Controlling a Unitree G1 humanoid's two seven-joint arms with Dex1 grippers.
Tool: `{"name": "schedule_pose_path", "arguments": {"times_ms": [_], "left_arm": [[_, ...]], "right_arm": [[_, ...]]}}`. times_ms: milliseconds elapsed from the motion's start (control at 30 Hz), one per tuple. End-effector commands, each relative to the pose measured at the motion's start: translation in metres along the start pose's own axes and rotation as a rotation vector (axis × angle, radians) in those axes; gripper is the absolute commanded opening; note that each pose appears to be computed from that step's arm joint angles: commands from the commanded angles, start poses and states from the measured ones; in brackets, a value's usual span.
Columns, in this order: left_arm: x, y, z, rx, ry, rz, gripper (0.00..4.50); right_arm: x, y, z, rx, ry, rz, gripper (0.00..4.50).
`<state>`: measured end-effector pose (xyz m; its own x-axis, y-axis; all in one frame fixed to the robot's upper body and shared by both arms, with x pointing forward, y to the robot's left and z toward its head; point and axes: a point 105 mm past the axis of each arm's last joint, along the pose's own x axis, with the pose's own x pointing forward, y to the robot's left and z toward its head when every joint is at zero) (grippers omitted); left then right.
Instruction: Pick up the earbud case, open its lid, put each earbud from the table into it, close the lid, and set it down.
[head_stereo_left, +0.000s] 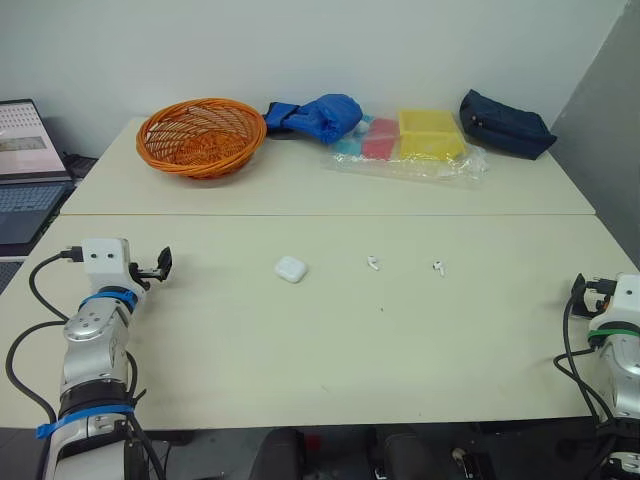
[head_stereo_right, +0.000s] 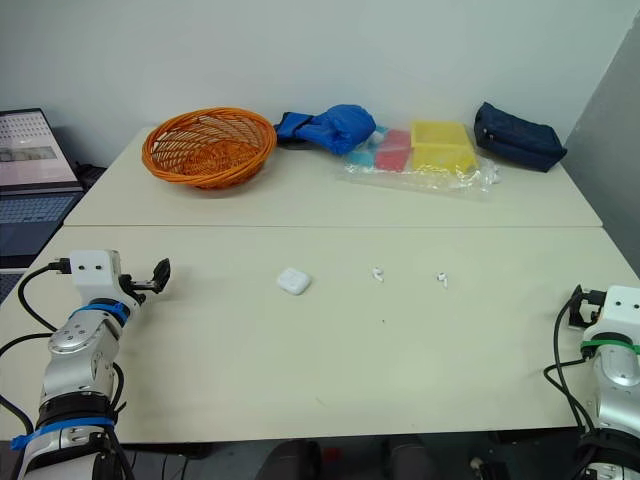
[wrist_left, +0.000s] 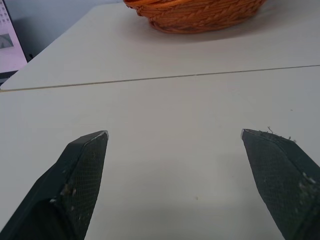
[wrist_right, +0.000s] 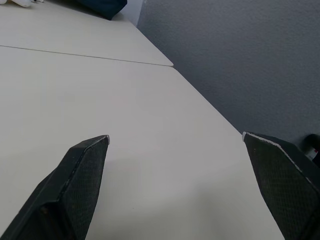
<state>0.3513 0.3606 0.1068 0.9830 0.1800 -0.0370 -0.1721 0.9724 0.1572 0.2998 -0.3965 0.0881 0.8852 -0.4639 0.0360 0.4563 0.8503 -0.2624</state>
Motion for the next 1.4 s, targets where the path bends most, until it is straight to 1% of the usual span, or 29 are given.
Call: {"name": "schedule_pose_path", "arguments": {"times_ms": [33,133,200,267,333,433,567,600,667,733,800,833,900,933,1000,1100,1167,1200,1267,1400], "left_arm": [[0.0,0.005,0.016,0.022,-0.051,0.002,4.45],[0.0,0.002,0.02,0.032,-0.061,-0.021,4.45],[0.0,0.004,0.02,0.026,-0.066,-0.013,4.45],[0.002,-0.005,0.019,0.039,-0.058,-0.06,4.45],[0.003,-0.011,0.026,0.052,-0.076,-0.108,4.45],[0.003,-0.001,0.032,0.02,-0.092,-0.081,4.45],[0.003,-0.006,0.033,-0.003,-0.101,-0.102,4.45],[0.003,-0.008,0.033,-0.007,-0.101,-0.113,4.45],[-0.003,-0.033,0.046,-0.006,-0.137,-0.258,4.45],[-0.012,-0.056,0.054,0.005,-0.139,-0.403,4.45],[-0.025,-0.084,0.061,0.015,-0.126,-0.555,4.45],[-0.031,-0.092,0.064,0.017,-0.118,-0.602,4.45],[-0.048,-0.12,0.068,0.074,-0.115,-0.742,4.45],[-0.054,-0.129,0.069,0.085,-0.109,-0.788,4.45],[-0.065,-0.147,0.062,0.089,-0.072,-0.865,4.45],[-0.067,-0.157,0.054,0.085,-0.032,-0.89,4.45],[-0.057,-0.162,0.039,0.073,-0.004,-0.86,4.45],[-0.053,-0.168,0.029,0.067,0.015,-0.851,4.45],[-0.048,-0.173,0.019,0.073,0.029,-0.833,4.45],[-0.046,-0.178,0.015,0.066,0.026,-0.832,4.45]], "right_arm": [[-0.001,-0.01,0.013,-0.008,-0.052,-0.024,4.5],[-0.002,-0.005,0.014,-0.023,-0.059,0.004,4.5],[-0.001,-0.007,0.014,-0.018,-0.061,-0.011,4.5],[-0.002,-0.009,0.013,0.0,-0.056,-0.038,4.5],[-0.003,-0.004,0.015,0.0,-0.062,-0.016,4.5],[0.0,-0.001,0.016,-0.014,-0.068,0.002,4.5],[0.002,-0.007,0.017,-0.01,-0.07,-0.025,4.5],[0.001,-0.008,0.016,-0.009,-0.066,-0.031,4.5],[0.001,0.006,0.024,-0.02,-0.092,0.049,4.5],[0.004,0.022,0.04,-0.056,-0.145,0.152,4.5],[0.011,0.045,0.064,-0.034,-0.192,0.288,4.5],[0.012,0.053,0.072,-0.025,-0.205,0.339,4.5],[0.009,0.089,0.1,0.002,-0.258,0.564,4.5],[0.006,0.101,0.11,0.006,-0.274,0.649,4.5],[-0.009,0.134,0.129,0.014,-0.296,0.877,4.5],[-0.025,0.158,0.142,0.013,-0.296,1.066,4.5],[-0.044,0.181,0.156,0.029,-0.302,1.231,4.5],[-0.061,0.197,0.166,0.049,-0.309,1.351,4.5],[-0.087,0.215,0.177,0.058,-0.314,1.507,4.5],[-0.122,0.225,0.179,0.032,-0.271,1.674,4.5]]}}
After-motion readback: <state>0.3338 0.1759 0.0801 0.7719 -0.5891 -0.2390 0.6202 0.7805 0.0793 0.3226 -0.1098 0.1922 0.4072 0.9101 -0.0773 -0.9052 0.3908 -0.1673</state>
